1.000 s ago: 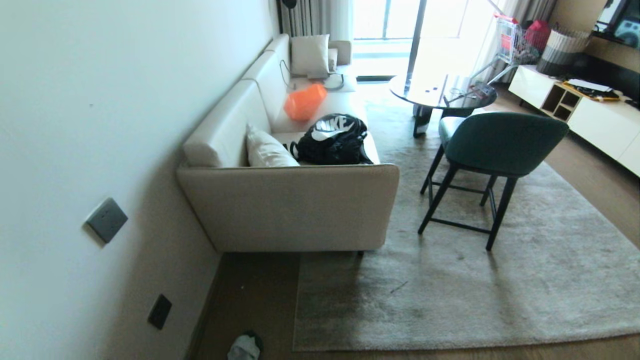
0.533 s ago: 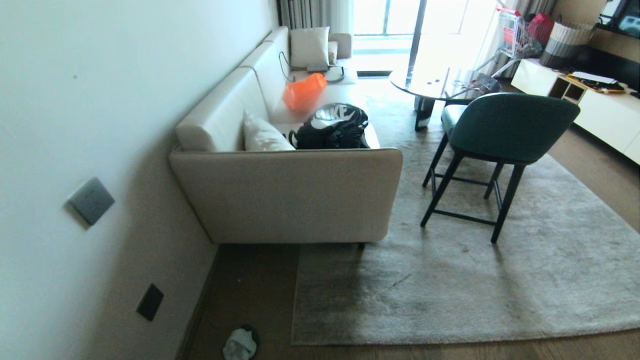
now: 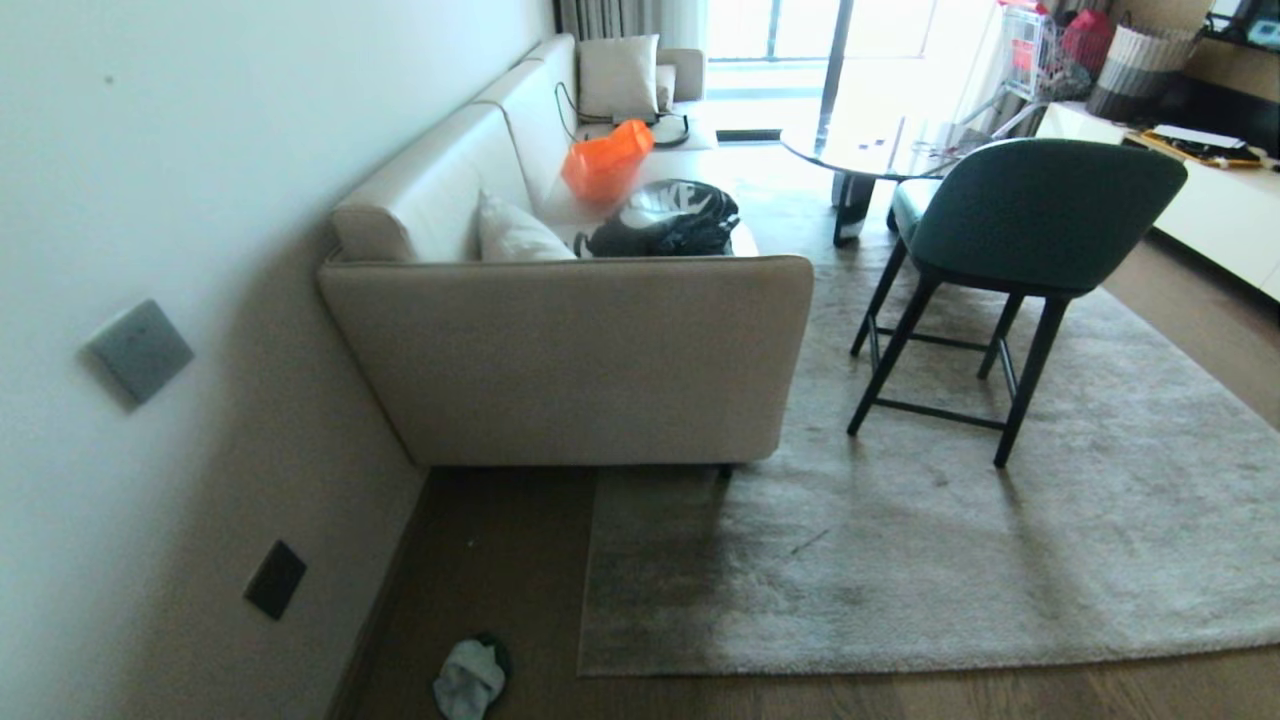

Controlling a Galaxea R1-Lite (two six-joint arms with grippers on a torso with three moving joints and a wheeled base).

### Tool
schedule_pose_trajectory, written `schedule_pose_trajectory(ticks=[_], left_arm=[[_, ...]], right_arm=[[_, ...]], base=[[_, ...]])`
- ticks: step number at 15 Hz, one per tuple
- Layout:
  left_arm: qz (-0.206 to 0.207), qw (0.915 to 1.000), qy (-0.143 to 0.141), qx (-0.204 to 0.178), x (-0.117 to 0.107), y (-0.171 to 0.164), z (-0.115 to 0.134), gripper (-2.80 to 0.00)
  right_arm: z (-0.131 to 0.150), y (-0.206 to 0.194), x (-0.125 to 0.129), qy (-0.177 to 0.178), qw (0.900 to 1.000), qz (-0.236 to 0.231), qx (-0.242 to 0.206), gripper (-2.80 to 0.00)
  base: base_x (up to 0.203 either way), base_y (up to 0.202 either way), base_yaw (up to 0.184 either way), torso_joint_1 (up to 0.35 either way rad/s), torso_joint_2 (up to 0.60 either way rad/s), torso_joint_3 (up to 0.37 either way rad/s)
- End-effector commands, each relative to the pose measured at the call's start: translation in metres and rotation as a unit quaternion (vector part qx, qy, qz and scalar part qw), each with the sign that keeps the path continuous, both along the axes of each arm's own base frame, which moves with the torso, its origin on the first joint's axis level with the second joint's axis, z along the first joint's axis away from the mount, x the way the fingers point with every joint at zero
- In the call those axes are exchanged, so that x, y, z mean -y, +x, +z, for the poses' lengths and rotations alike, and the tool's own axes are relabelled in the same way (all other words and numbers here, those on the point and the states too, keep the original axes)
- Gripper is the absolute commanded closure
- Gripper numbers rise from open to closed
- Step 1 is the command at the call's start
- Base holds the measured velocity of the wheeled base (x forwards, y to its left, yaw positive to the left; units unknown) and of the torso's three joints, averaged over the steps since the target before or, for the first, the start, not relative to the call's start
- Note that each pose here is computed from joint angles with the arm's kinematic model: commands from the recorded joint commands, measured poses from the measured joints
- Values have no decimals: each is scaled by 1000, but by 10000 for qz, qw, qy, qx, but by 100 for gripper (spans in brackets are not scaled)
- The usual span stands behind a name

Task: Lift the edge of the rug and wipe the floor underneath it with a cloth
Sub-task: Pick up the rag

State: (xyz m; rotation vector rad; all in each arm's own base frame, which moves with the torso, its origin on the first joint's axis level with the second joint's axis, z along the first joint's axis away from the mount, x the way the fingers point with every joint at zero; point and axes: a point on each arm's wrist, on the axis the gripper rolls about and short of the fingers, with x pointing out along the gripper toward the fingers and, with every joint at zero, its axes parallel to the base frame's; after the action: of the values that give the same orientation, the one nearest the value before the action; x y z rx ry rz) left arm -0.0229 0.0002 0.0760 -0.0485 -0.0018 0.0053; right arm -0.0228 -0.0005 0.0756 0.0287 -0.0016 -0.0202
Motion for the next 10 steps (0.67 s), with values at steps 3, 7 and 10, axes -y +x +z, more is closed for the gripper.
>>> schedule_pose_trajectory(ticks=[3,7,10], left_arm=[[-4,10000,-3,-1,0,0,0,0],[4,10000,-3,-1,0,0,0,0],[-4,10000,-3,-1,0,0,0,0]], right_arm=[[0,0,0,2,10000,1,-6,0],[0,0,0,2,10000,1,-6,0],[0,0,0,2,10000,1,-6,0]], base=[[0,0,0,-35,455,408],[0,0,0,4,421,434],[0,0,0,1,133,161]])
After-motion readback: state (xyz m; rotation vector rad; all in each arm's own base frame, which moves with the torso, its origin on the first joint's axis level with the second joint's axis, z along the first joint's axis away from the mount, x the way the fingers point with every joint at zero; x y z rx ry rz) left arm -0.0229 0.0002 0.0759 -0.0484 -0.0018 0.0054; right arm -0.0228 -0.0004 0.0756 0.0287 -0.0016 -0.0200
